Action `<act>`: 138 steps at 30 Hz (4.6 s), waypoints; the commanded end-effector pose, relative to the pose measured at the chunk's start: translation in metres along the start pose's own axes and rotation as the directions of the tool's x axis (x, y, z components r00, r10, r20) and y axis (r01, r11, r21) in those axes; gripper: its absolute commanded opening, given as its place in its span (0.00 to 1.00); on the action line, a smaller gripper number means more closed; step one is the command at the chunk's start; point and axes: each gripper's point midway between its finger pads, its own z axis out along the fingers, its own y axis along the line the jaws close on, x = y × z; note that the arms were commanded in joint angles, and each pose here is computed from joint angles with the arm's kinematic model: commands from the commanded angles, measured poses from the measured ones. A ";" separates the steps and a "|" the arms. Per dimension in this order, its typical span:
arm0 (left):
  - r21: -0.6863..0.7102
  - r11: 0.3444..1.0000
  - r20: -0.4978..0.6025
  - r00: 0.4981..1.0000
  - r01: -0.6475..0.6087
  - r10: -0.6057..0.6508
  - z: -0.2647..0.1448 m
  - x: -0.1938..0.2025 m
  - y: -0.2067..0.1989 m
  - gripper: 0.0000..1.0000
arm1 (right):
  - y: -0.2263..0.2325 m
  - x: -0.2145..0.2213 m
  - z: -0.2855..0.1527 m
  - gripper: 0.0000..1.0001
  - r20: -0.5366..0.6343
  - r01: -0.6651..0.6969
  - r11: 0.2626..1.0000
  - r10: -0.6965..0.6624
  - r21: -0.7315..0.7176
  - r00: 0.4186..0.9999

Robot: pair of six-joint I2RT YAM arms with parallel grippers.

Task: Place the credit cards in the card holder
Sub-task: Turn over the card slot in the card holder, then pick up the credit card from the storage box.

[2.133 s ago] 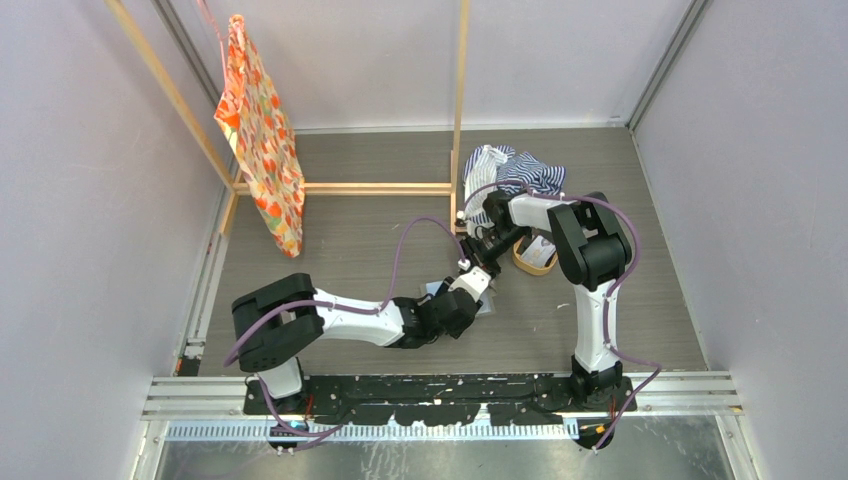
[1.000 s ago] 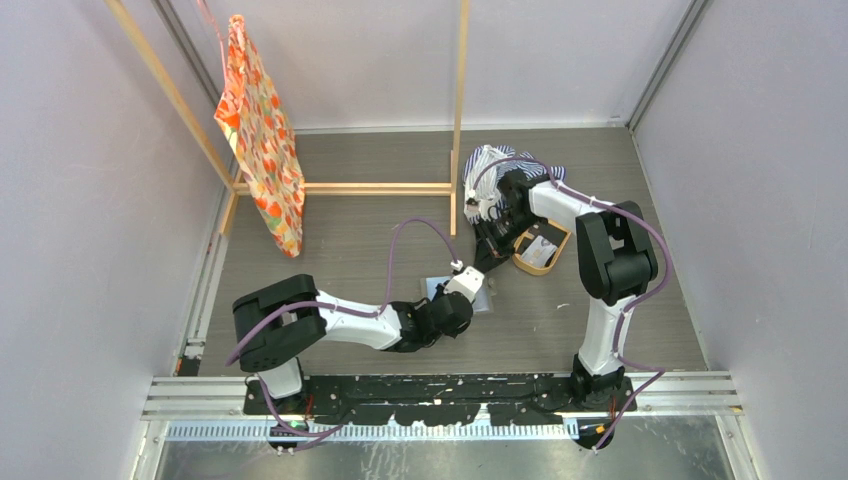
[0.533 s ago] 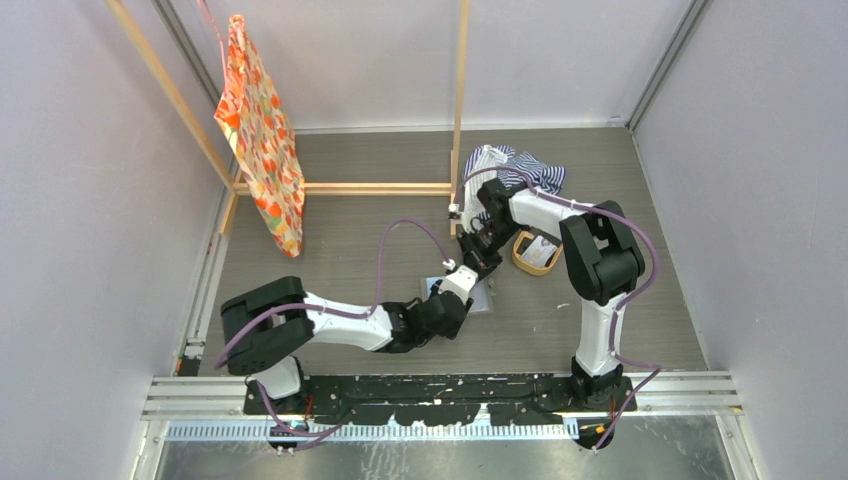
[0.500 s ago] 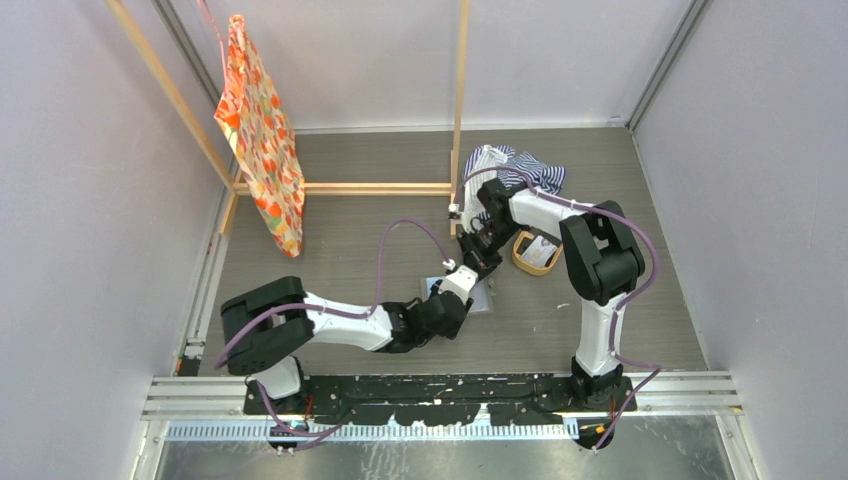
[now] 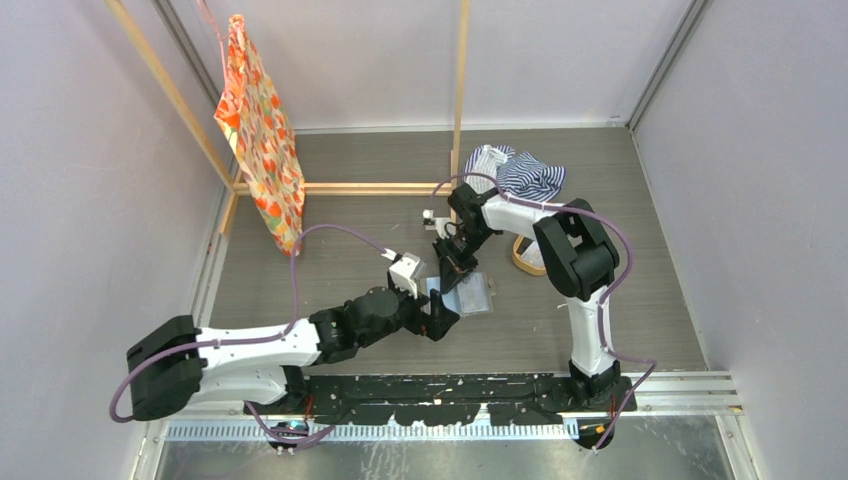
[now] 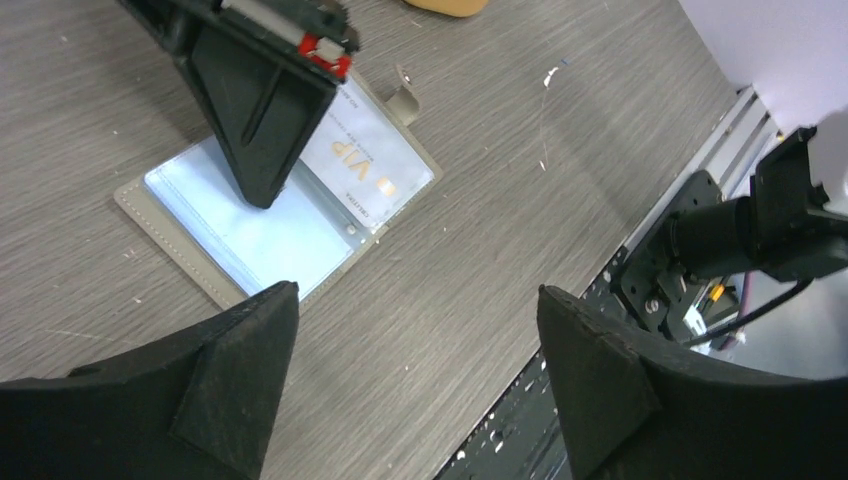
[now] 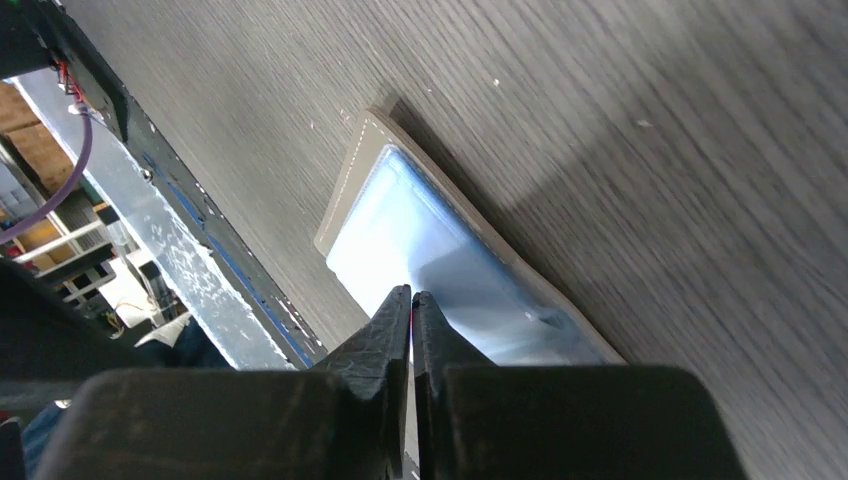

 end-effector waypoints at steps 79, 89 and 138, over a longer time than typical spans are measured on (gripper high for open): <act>0.273 0.883 -0.208 0.920 0.381 -0.332 0.079 -0.056 0.017 0.82 | -0.109 0.032 -0.199 0.63 0.286 -0.023 0.990 -0.018 0.140 0.958; 0.306 0.875 -0.209 0.923 0.375 -0.323 0.094 -0.065 0.012 0.81 | -0.091 0.033 -0.197 0.53 0.294 -0.015 0.999 0.000 0.051 0.956; 0.285 0.883 -0.224 0.921 0.374 -0.318 0.130 -0.046 0.001 0.65 | -0.199 0.019 -0.214 0.76 0.189 -0.039 0.880 -0.058 0.473 0.980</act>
